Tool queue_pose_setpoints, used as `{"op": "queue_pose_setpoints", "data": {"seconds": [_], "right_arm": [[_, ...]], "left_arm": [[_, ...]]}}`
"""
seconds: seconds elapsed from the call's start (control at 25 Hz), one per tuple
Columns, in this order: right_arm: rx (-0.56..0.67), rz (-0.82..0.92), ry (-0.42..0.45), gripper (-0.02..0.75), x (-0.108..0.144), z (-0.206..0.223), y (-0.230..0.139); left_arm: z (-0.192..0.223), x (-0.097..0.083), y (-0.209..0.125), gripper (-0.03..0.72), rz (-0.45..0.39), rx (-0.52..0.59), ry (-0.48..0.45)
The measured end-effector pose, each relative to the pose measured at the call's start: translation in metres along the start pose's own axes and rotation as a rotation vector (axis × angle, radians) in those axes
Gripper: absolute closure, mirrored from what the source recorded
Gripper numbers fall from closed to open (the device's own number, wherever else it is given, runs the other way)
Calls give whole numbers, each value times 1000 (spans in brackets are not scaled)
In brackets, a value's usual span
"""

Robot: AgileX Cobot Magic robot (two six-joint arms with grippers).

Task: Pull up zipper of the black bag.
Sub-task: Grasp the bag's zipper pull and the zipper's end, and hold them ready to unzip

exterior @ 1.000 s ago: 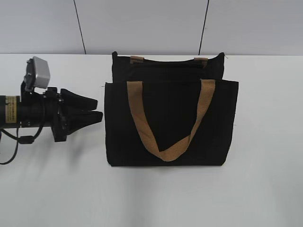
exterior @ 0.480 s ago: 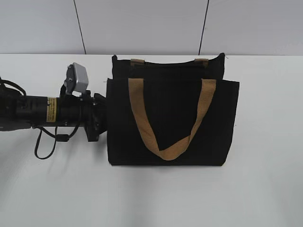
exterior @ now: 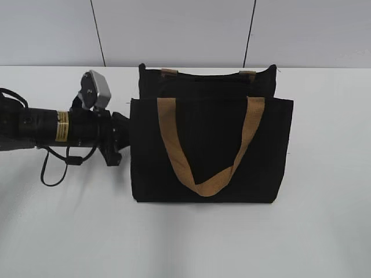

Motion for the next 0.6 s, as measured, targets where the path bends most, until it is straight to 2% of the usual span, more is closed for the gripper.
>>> {"op": "queue_pose_setpoints", "data": {"seconds": [0.16, 0.44, 0.6], "right_arm": [[0, 0, 0, 143, 0, 0, 0], [0, 0, 0, 143, 0, 0, 0], [-4, 3, 4, 143, 1, 0, 1]], "left_arm": [[-14, 6, 31, 665, 78, -15, 105], [-46, 12, 98, 666, 297, -134, 329], [-57, 7, 115, 666, 336, -166, 360]]}}
Point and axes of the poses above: a point on each arm's last joint axis where the gripper is mounted, z pointing out along that axis toward the gripper, x along the wrist's bending axis when the last joint is at zero, y = z × x, the point moved 5 cm from there along z, pointing out along that axis toward the gripper, and after that the axes turned 15 degrees about -z, right-handed, at the moved point
